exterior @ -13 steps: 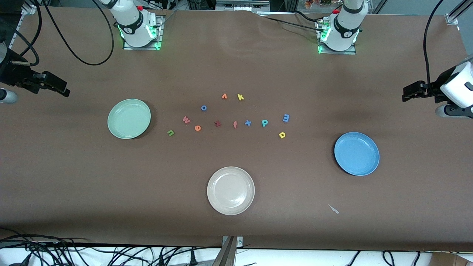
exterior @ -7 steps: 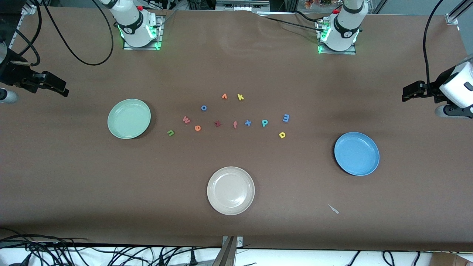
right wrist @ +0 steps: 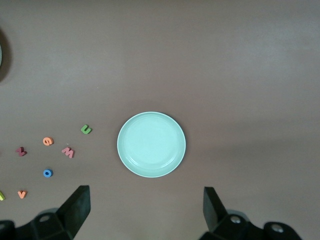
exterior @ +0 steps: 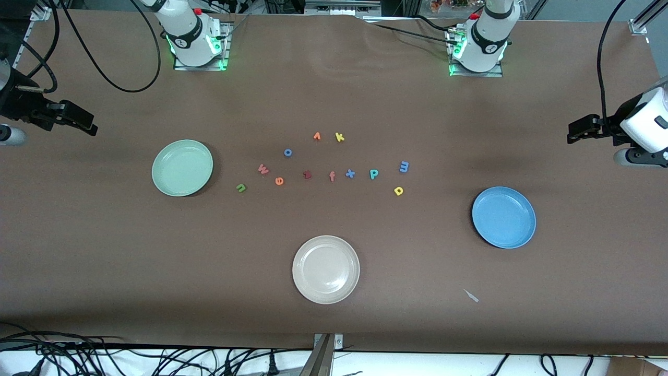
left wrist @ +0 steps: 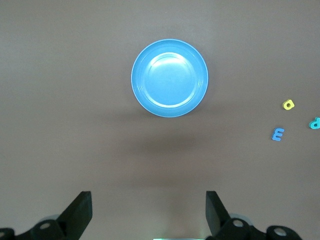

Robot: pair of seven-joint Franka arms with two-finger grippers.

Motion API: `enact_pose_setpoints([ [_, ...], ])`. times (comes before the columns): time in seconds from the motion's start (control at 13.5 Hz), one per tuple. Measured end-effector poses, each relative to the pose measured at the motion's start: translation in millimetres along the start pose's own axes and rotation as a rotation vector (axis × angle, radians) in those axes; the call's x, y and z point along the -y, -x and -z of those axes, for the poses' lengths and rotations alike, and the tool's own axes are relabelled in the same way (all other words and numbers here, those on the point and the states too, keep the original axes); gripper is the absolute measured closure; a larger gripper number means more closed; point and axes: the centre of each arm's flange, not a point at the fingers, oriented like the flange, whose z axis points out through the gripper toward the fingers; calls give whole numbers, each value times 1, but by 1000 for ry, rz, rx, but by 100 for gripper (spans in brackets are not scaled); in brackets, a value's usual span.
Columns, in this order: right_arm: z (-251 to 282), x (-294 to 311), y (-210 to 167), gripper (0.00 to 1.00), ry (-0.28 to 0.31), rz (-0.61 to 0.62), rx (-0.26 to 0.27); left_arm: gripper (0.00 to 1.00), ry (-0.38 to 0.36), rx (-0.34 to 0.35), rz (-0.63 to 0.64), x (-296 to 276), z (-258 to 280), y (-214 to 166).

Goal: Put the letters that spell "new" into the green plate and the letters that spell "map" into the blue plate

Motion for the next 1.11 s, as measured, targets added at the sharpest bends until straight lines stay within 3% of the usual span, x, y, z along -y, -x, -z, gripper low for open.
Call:
enact_pose_setpoints([
  [0.74, 0, 0, 0, 0, 0, 1, 2, 0, 0, -2, -3, -2, 0, 0],
  [1.11, -2, 11, 5, 0, 6, 20, 26, 0, -2, -3, -10, -6, 0, -1],
])
